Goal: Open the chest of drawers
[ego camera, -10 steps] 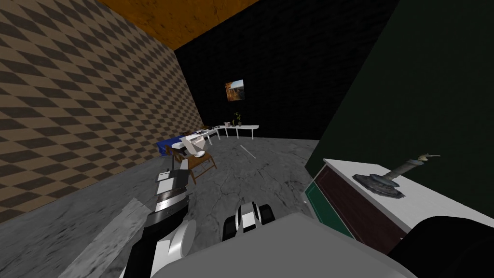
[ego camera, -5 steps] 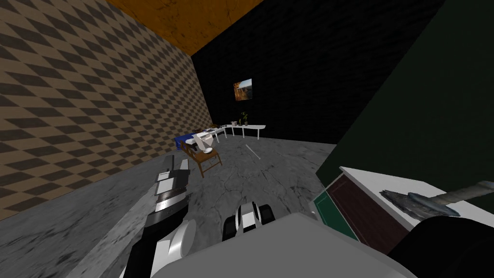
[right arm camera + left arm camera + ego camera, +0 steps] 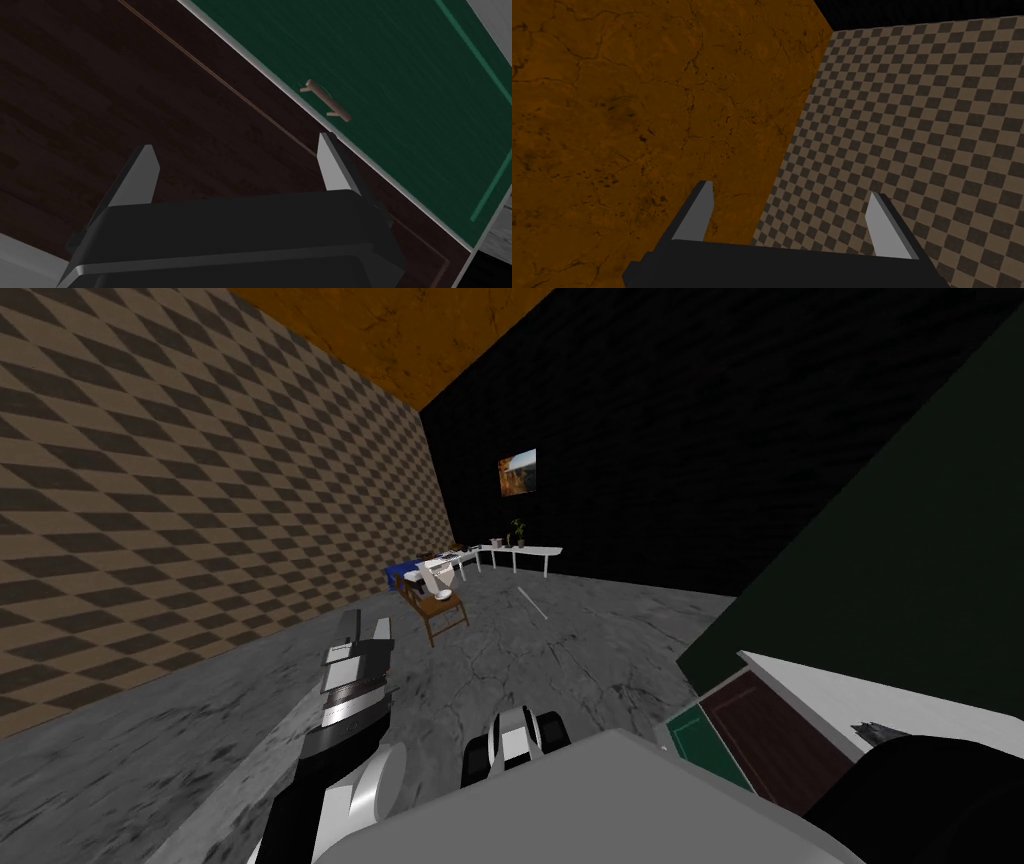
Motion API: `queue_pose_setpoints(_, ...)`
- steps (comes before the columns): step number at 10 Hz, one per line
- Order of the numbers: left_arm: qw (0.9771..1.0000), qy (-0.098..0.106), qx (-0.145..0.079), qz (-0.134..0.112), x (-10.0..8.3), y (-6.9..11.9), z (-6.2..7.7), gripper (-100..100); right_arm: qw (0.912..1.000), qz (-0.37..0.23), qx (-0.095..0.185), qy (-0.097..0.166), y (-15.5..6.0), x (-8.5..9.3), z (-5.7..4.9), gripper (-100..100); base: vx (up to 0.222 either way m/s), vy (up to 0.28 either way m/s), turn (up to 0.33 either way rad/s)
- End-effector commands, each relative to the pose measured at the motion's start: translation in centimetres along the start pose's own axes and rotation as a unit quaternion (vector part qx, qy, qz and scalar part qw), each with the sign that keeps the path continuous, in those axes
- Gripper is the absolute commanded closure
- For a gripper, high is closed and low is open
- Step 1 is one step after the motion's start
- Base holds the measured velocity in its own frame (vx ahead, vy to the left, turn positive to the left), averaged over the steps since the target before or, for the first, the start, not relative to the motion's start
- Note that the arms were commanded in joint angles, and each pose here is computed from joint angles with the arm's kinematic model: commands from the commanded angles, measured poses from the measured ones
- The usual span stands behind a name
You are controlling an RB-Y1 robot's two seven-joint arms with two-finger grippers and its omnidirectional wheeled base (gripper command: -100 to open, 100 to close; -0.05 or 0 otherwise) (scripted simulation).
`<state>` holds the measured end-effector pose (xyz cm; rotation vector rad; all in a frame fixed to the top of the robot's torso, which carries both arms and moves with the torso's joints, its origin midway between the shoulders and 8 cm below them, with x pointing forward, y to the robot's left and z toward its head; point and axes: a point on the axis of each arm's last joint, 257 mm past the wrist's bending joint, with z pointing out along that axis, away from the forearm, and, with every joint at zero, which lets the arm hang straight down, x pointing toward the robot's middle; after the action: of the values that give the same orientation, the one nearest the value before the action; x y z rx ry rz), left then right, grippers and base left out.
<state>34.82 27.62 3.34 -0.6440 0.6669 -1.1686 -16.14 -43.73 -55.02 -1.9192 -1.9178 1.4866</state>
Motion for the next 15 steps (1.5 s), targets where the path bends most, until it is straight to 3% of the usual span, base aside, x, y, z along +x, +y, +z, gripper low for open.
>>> queue_pose_setpoints(1,1.0,0.0,0.0,0.0,0.0,0.0,0.0,0,0.998,-0.009,0.059,-0.019,-3.5,-0.6,0.9,-100,-0.021,-0.048,0.337)
queue_pose_setpoints(2,1.0,0.0,0.0,0.0,0.0,0.0,0.0,0,0.9974,-0.011,0.068,-0.022,-4.1,-0.6,1.0,-100,-0.023,-0.052,0.145)
queue_pose_setpoints(3,1.0,0.0,0.0,0.0,0.0,0.0,0.0,0,0.9943,-0.015,0.1,-0.032,-6.0,-0.9,1.2,-100,-0.029,-0.052,0.256)
queue_pose_setpoints(4,1.0,0.0,0.0,0.0,0.0,0.0,0.0,0,0.9935,-0.017,0.107,-0.034,-6.4,-1.0,1.3,-100,-0.026,-0.041,0.169)
queue_pose_setpoints(5,1.0,0.0,0.0,0.0,0.0,0.0,0.0,0,0.9888,-0.023,0.14,-0.045,-8.5,-1.3,1.5,-100,-0.037,-0.038,0.278)
queue_pose_setpoints(6,1.0,0.0,0.0,0.0,0.0,0.0,0.0,0,0.9884,-0.023,0.143,-0.046,-8.6,-1.3,1.4,-100,-0.025,-0.038,0.123)
queue_pose_setpoints(7,1.0,0.0,0.0,0.0,0.0,0.0,0.0,0,0.9823,-0.029,0.176,-0.057,-10.6,-1.7,1.4,-100,-0.023,-0.042,0.189)
queue_pose_setpoints(8,1.0,0.0,0.0,0.0,0.0,0.0,0.0,0,0.9821,-0.029,0.177,-0.057,-10.7,-1.7,1.4,-100,-0.022,-0.039,0.138)
queue_pose_setpoints(9,1.0,0.0,0.0,0.0,0.0,0.0,0.0,0,0.9759,-0.034,0.205,-0.067,-12.3,-2.0,1.3,-100,-0.029,-0.041,0.254)
queue_pose_setpoints(10,1.0,0.0,0.0,0.0,0.0,0.0,0.0,0,0.9752,-0.034,0.208,-0.068,-12.5,-2.1,1.2,-100,-0.025,-0.032,0.127)
queue_pose_setpoints(11,1.0,0.0,0.0,0.0,0.0,0.0,0.0,0,0.9681,-0.039,0.235,-0.078,-14.1,-2.5,1.0,-100,-0.027,-0.032,0.193)
queue_pose_setpoints(13,1.0,0.0,0.0,0.0,0.0,0.0,0.0,0,0.9677,-0.039,0.236,-0.079,-14.2,-2.5,1.0,-100,-0.021,-0.024,0.049)
queue_pose_setpoints(15,1.0,0.0,0.0,0.0,0.0,0.0,0.0,0,0.9527,-0.047,0.283,-0.099,-16.9,-3.4,0.5,-100,-0.027,-0.026,0.277)
